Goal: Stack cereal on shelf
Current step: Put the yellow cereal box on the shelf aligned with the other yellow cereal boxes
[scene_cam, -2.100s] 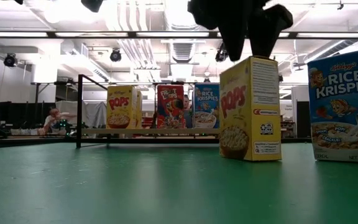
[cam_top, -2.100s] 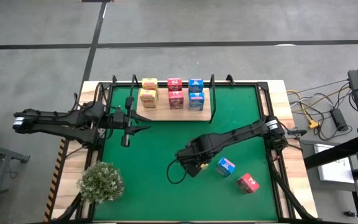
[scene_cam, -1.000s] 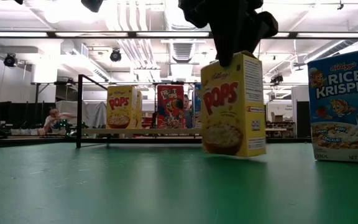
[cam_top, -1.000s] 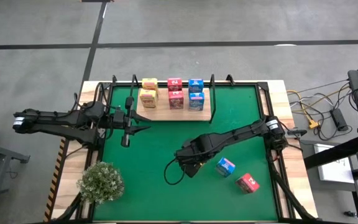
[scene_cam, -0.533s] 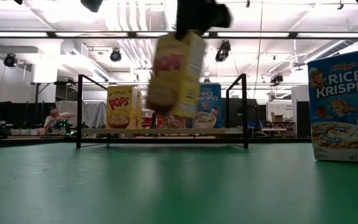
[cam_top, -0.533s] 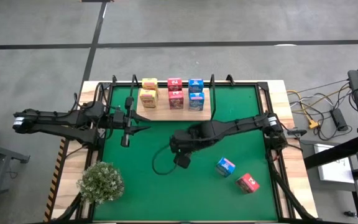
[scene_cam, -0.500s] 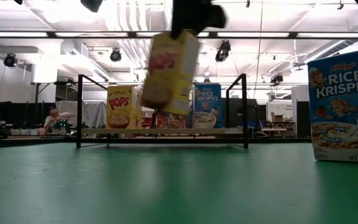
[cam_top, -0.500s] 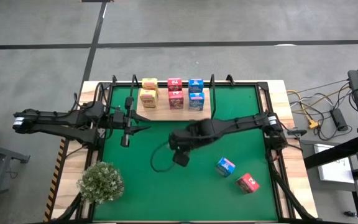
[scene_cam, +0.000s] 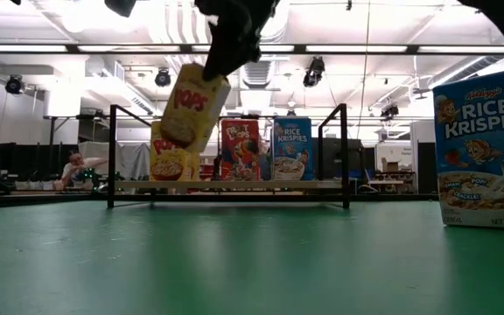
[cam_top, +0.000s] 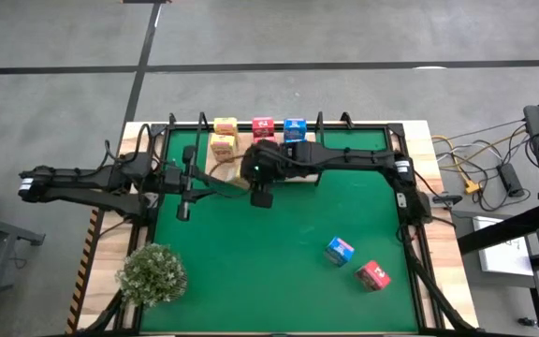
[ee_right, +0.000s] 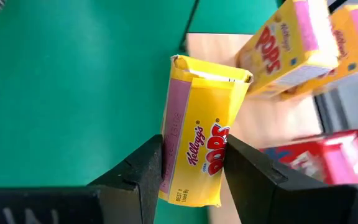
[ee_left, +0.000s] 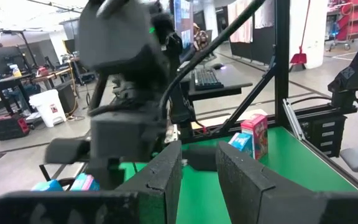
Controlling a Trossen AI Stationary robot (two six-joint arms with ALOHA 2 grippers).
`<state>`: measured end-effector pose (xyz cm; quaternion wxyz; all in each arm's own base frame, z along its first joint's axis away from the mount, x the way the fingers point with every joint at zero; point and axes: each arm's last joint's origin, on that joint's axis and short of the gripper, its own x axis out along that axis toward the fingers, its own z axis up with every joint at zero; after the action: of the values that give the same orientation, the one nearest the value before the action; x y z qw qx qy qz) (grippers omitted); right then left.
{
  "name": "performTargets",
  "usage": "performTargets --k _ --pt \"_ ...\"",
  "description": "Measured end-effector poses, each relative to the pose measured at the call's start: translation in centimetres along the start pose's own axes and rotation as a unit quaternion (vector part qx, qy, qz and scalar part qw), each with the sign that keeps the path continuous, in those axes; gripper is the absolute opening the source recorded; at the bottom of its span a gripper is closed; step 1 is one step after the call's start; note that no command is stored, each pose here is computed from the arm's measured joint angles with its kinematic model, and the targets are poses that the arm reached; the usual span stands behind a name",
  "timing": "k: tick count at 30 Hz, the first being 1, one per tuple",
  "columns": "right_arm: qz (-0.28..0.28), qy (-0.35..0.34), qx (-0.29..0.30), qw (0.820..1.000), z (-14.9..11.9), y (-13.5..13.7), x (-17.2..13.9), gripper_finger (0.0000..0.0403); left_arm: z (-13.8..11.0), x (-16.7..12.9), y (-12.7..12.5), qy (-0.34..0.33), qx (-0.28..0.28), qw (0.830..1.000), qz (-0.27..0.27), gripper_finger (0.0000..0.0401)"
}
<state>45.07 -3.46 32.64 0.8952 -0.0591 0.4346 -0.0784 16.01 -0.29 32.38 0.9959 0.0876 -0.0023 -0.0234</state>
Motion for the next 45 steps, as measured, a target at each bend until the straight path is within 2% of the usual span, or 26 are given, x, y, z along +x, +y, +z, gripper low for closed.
performTargets --k 7,16,22,31,40,45 --pt "-0.021 0.000 -0.034 0.999 -0.3 -3.0 1.6 0.0148 0.0 -0.1 0.0 0.001 0.012 1.000 0.001 0.0084" --pt "-0.027 0.006 -0.027 0.999 -0.6 -4.6 1.9 0.0148 0.0 -0.1 0.0 0.001 0.024 1.000 0.001 0.0084" --pt "0.000 0.011 -0.022 1.000 -1.0 -4.5 2.8 0.0148 0.0 -0.1 0.0 0.001 0.024 1.000 0.001 0.0084" --pt "-0.001 0.017 -0.028 0.999 -1.1 -4.4 4.1 0.0151 0.0 -0.1 0.0 0.001 0.025 1.000 0.001 0.0084" --pt "-0.008 0.009 -0.012 1.000 -1.1 -5.2 4.0 0.0196 0.0 -0.1 0.0 0.001 0.026 1.000 0.001 0.0084" --pt "-0.009 0.007 -0.009 1.000 -1.0 -5.4 3.9 0.0207 0.0 -0.1 0.0 0.001 0.026 1.000 0.001 0.0084"
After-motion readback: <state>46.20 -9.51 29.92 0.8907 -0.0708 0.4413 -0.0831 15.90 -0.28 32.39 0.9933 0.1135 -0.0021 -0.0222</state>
